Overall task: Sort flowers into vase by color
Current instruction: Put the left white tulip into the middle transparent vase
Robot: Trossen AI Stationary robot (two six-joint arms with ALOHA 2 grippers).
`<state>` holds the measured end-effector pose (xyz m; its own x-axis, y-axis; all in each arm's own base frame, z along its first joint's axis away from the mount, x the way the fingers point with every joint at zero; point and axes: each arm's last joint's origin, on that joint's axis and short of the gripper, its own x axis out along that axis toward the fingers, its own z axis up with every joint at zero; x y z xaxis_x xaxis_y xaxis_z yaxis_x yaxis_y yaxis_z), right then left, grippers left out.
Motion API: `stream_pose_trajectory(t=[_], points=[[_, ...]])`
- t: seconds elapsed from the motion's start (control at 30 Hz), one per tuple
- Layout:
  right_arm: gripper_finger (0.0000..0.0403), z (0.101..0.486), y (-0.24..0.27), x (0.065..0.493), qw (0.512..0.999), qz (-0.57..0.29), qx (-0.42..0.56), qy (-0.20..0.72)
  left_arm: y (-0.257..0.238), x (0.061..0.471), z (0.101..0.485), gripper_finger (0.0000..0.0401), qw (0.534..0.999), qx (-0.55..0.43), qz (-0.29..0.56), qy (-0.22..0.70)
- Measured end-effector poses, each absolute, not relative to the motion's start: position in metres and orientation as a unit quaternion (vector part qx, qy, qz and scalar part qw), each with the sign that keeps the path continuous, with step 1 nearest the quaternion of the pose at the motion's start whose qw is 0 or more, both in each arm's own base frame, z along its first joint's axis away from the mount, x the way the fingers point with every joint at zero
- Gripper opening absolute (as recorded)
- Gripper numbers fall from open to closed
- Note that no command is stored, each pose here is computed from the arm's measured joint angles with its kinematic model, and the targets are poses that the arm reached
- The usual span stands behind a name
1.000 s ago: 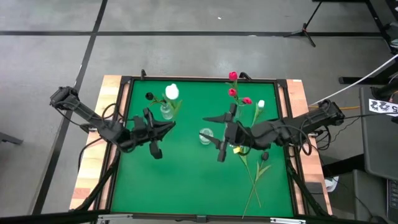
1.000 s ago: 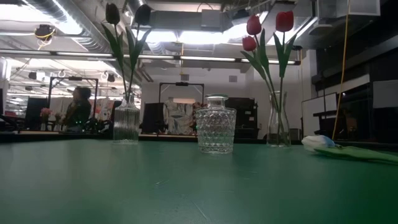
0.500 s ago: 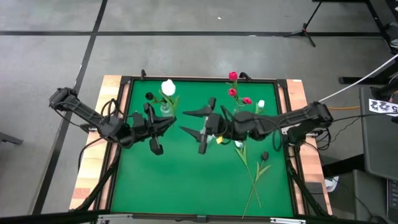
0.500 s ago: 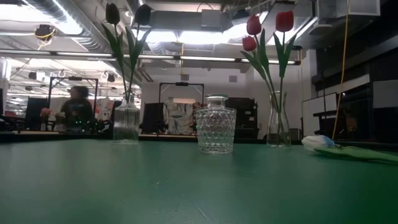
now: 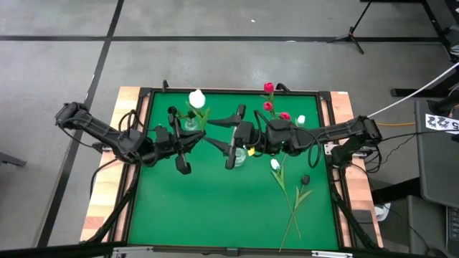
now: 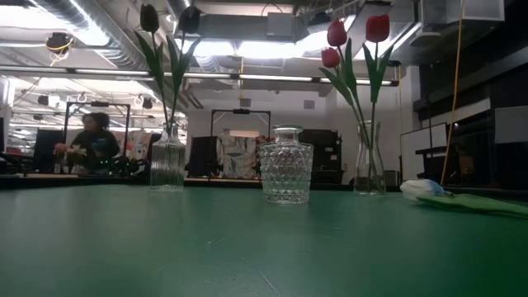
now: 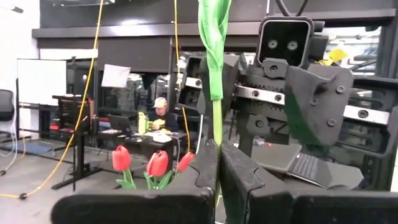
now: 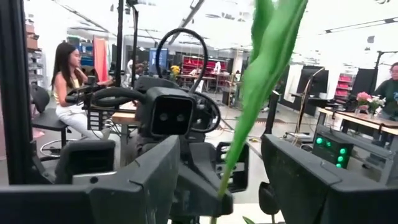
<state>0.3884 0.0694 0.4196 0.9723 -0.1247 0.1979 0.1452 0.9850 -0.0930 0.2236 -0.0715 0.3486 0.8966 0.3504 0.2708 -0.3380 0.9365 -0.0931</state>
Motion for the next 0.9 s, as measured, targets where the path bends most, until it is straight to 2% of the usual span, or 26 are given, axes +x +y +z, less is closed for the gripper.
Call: stream_pose_trajectory(t=[0.63, 0.77, 0.9], points=[[0.0224, 0.406, 0.048, 0.405, 0.991, -0.085, -0.043, -0.091, -0.065, 0.230, 0.346, 0.0003, 0.976, -0.006, 0.169, -0.140], [0.0198, 0.406, 0.046, 0.405, 0.991, -0.083, -0.041, -0.093, -0.065, 0.230, 0.346, 0.0003, 0.976, -0.003, 0.169, -0.139], [0.0137, 0.406, 0.045, 0.405, 0.992, -0.078, -0.041, -0.093, -0.065, 0.230, 0.346, 0.0003, 0.976, 0.004, 0.170, -0.138]])
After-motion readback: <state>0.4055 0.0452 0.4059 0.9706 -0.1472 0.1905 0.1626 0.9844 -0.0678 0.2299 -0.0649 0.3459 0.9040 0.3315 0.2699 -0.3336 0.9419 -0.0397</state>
